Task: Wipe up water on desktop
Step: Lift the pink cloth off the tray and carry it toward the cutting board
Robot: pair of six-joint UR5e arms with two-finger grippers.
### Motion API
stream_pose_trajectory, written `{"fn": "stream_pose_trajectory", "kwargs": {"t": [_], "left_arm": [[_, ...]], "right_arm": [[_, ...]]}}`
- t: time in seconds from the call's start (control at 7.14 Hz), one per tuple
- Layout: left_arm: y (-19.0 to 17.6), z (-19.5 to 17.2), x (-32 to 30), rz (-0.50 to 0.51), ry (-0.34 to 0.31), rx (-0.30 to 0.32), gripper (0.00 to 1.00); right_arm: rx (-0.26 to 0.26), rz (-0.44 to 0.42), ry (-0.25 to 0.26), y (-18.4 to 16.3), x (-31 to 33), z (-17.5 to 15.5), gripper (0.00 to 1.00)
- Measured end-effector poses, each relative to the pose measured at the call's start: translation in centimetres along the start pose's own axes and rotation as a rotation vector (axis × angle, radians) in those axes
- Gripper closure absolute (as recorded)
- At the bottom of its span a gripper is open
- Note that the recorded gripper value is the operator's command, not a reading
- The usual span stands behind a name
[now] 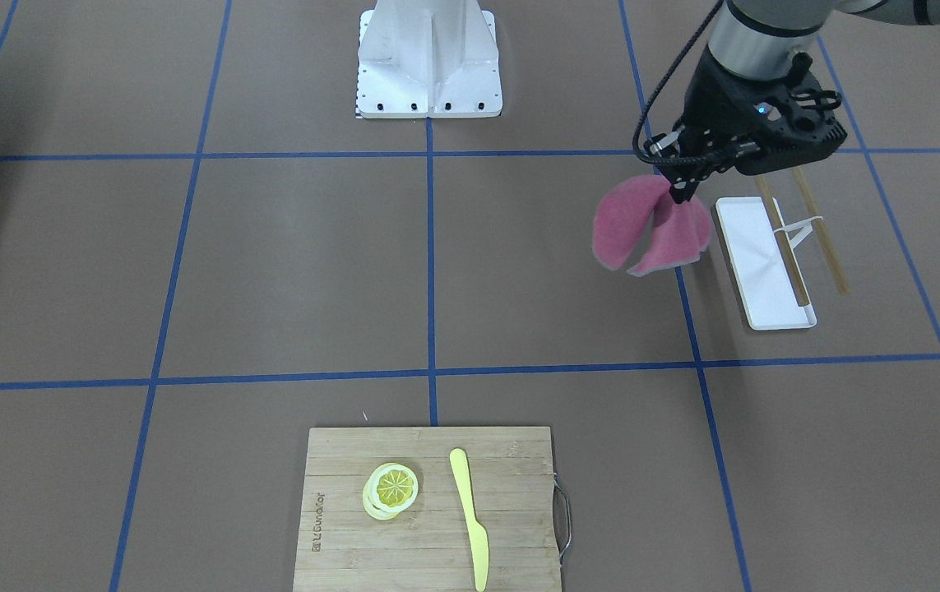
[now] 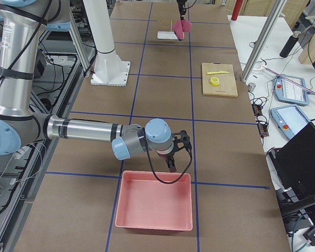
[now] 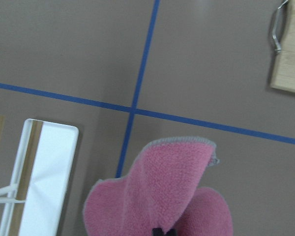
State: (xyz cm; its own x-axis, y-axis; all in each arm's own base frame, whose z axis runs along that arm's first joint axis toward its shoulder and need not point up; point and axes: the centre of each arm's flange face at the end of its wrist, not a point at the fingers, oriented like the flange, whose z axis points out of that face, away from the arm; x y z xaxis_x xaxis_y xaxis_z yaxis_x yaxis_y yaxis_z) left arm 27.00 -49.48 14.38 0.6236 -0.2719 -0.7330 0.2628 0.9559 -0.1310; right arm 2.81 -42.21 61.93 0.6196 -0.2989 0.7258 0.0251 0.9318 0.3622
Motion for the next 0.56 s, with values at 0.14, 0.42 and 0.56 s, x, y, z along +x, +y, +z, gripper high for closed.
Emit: {"fn": "stream_pose_trajectory", "kwargs": {"t": [0.14, 0.42, 0.56], "left_arm": [[0.3, -1.1, 2.4, -0.041, 0.079, -0.008, 1.0], [0.9, -0.9, 8.2, -0.064, 0.222, -0.063, 1.0], [1.7, -0.7, 12.2, -0.063, 0.26, -0.092, 1.0]], "right_arm": [[0.035, 0.033, -0.025, -0.8, -1.4, -0.3, 0.0], [0.099, 0.086, -0.088, -3.5, -5.5, 0.0, 0.0], [0.127, 0.09, -0.124, -5.2, -8.0, -0.1, 0.0]]}}
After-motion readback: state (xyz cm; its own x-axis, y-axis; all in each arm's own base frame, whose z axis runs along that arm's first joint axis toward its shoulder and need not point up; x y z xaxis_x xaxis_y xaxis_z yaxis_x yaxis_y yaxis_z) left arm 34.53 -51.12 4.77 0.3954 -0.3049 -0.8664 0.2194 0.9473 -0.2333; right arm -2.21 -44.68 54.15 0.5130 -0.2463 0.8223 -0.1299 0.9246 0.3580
